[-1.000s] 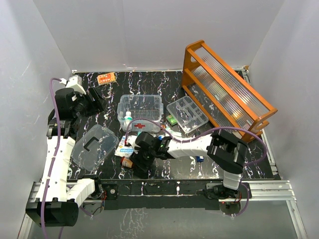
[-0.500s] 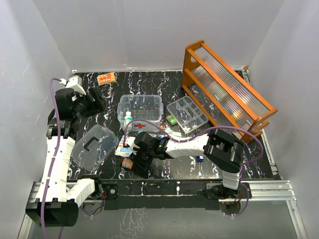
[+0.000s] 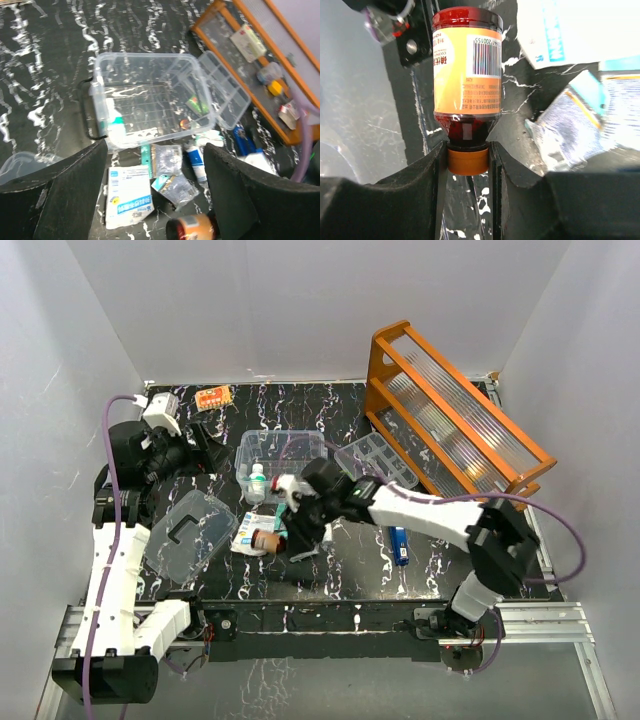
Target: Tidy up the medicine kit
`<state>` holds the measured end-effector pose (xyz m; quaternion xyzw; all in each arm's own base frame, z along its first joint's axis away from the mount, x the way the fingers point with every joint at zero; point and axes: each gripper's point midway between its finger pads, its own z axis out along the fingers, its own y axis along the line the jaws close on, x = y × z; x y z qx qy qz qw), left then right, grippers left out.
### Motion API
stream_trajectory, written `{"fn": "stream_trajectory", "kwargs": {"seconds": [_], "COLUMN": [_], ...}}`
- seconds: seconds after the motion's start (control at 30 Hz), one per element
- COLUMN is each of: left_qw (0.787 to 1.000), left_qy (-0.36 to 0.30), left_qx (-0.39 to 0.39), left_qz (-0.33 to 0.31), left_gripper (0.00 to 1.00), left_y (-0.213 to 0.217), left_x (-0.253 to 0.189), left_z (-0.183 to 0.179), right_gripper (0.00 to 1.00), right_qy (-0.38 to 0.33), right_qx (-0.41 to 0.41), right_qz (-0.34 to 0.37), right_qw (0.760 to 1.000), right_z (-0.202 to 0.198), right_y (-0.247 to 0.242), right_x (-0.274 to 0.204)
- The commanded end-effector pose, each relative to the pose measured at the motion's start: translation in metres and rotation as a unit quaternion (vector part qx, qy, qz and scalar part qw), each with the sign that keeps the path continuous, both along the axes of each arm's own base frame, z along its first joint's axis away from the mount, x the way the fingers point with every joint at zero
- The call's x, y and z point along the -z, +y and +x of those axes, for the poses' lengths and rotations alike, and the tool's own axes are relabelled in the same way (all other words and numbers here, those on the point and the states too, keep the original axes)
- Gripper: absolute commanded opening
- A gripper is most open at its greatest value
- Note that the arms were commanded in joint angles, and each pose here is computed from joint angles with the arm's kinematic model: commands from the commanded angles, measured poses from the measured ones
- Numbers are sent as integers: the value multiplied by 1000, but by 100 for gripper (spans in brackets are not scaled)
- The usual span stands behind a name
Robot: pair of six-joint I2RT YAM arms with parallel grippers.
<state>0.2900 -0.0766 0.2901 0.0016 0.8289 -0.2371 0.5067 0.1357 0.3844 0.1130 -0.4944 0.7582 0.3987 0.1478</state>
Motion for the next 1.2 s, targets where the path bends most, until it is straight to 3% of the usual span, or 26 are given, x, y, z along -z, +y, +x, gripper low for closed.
{"fn": "stream_trajectory", "kwargs": {"seconds": [0.0,0.17,0.4,0.5,0.63,1.07,1.17], "left_qw": [991,958,909,888,877,864,861], "left_qy": [-41,-29,88,122,157,229,230], "left_qx": [117,251,327,354,366,347,351], "left_qz": [-46,-136,-244,-267,-269,-285,-286], "left_gripper": [76,79,80,80,79,44,29], "left_y": [-37,-76,-105,-119,-130,-132,-132], "left_x": [-23,-32,-19,-13,-3,20,19], "left_z": [-14,-41,-63,-77,-90,-90,-91], "right_gripper": [0,0,0,0,0,0,0], "right_qy": [-37,-69,-116,-132,-146,-159,-160], "right_qx": [-14,6,14,16,16,20,21], "right_qz": [133,183,217,222,224,213,213], "right_qw": [990,981,969,966,964,964,964], "right_z": [19,33,44,49,54,64,66], "right_y": [-9,-26,-40,-42,-41,-37,-36], "right_x": [-97,-137,-171,-177,-183,-181,-181]}}
